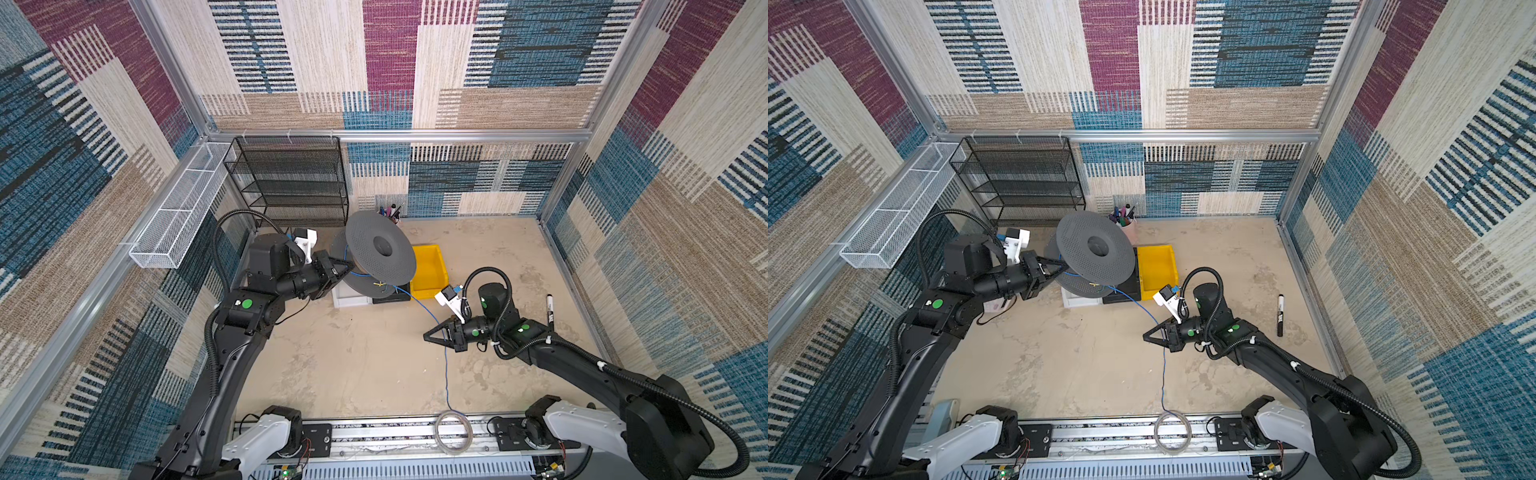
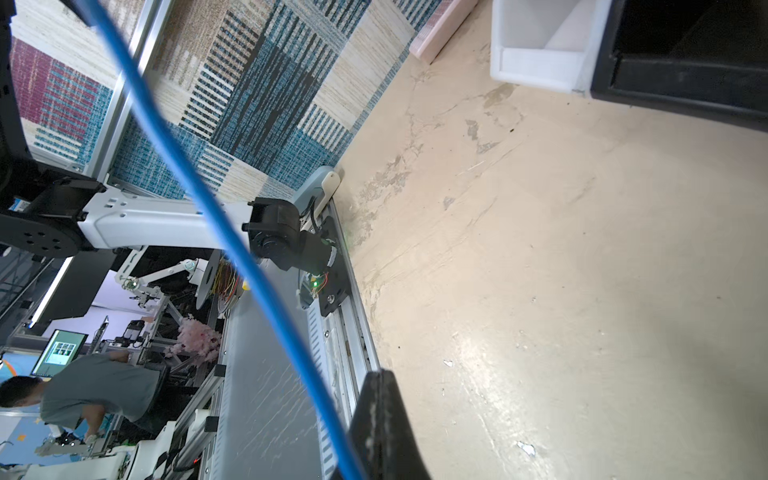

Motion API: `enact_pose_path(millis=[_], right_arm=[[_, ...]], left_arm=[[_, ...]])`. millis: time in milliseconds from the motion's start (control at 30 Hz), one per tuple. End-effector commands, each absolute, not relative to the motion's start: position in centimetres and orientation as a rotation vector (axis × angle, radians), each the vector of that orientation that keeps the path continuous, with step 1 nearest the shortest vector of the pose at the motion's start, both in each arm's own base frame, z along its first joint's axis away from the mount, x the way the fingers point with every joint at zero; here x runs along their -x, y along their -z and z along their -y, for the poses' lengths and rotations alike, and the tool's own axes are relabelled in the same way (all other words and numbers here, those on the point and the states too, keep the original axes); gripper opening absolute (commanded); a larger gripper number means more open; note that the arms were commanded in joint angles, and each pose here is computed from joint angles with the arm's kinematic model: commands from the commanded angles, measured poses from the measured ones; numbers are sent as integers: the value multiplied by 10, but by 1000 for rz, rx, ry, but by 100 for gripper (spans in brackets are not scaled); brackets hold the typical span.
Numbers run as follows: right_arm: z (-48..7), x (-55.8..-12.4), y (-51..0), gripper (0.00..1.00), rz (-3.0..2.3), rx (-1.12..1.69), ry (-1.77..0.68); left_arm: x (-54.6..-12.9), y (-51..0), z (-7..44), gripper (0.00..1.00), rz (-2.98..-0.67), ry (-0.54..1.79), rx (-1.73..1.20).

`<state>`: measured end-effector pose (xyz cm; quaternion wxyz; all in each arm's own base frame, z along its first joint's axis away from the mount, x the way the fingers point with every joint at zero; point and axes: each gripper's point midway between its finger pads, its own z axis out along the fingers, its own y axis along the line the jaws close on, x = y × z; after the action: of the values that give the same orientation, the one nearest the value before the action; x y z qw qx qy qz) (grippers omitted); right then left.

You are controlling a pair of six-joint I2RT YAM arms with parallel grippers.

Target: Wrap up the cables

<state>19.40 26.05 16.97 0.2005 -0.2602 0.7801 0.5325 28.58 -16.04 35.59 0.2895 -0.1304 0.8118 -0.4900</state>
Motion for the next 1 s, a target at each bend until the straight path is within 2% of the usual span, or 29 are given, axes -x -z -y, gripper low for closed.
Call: enact_pose_path(millis=[0,167,300,467,733,967], right_arm=[[-242,-194,-141,0,-2396,583,-1429],[-232,-220,-149,0,-2402,547,-1366],[-229,-244,-167,0,-2388,520,-1412],[-238,-264,-198,0,-2344,534,-1463],[-247,-270,-237,0,-2294,625,-1534],[-250,-263,-240,0,-2319,646,-1626]], left_arm=[[-294,-415,158,0,-1936,1311,177],[-268,-422,170,0,-1970,1341,-50],[-233,-423,172,0,-2000,1225,-327],[-206,-398,170,0,-2040,1120,-521],[-194,-336,159,0,-2143,783,-742],[-196,-287,163,0,-2271,403,-955]])
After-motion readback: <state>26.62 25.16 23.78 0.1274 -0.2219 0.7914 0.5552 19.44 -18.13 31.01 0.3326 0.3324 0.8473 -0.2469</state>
